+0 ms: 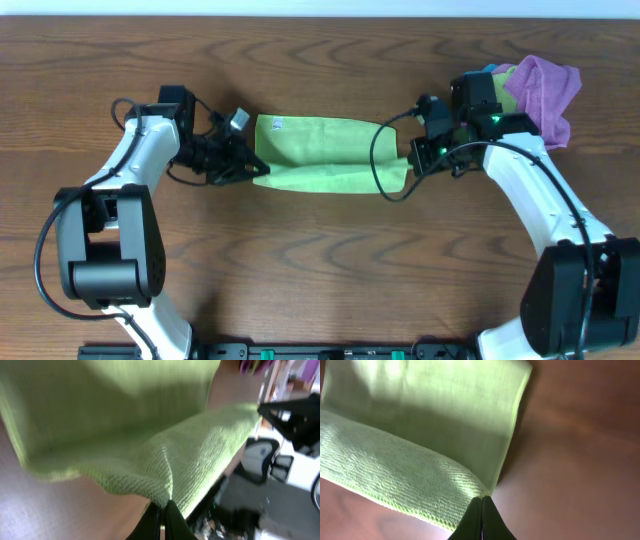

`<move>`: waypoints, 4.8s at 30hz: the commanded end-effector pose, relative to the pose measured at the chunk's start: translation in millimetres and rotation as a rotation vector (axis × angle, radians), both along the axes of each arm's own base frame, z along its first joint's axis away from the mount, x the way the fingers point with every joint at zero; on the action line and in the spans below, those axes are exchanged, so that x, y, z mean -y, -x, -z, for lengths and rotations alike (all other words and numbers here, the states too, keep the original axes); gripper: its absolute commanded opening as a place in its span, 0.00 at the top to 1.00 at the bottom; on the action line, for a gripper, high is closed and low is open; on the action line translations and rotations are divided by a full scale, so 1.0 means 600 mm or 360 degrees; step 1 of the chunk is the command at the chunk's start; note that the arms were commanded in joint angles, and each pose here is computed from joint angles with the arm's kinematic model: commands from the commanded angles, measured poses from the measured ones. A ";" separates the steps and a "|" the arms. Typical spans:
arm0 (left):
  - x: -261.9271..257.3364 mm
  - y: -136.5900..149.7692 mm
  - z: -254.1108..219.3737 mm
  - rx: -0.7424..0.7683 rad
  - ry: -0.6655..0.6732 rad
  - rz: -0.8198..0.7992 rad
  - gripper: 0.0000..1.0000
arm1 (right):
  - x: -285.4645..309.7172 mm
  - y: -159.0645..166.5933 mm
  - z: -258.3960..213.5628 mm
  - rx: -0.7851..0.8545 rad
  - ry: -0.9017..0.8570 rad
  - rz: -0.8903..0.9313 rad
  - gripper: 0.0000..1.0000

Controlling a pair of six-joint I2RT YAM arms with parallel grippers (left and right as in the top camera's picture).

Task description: Fold the cloth

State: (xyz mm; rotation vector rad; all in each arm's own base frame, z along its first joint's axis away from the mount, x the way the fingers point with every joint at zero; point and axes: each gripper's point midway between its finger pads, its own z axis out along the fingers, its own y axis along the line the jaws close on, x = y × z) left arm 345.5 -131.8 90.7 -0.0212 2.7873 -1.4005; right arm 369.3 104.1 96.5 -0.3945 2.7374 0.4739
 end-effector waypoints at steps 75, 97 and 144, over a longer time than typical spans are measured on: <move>0.033 -0.218 0.012 0.0510 -0.0374 -0.0314 0.94 | -0.016 -0.097 -0.003 0.0115 -0.0332 0.0399 0.16; 0.013 -0.163 0.178 0.0255 -0.0873 -0.0156 0.94 | -0.044 -0.101 0.090 -0.0150 -0.0569 0.0412 0.16; 0.015 -0.155 0.182 0.0186 -0.0857 -0.0184 0.94 | -0.174 -0.124 0.006 0.0184 -0.0605 0.0125 0.99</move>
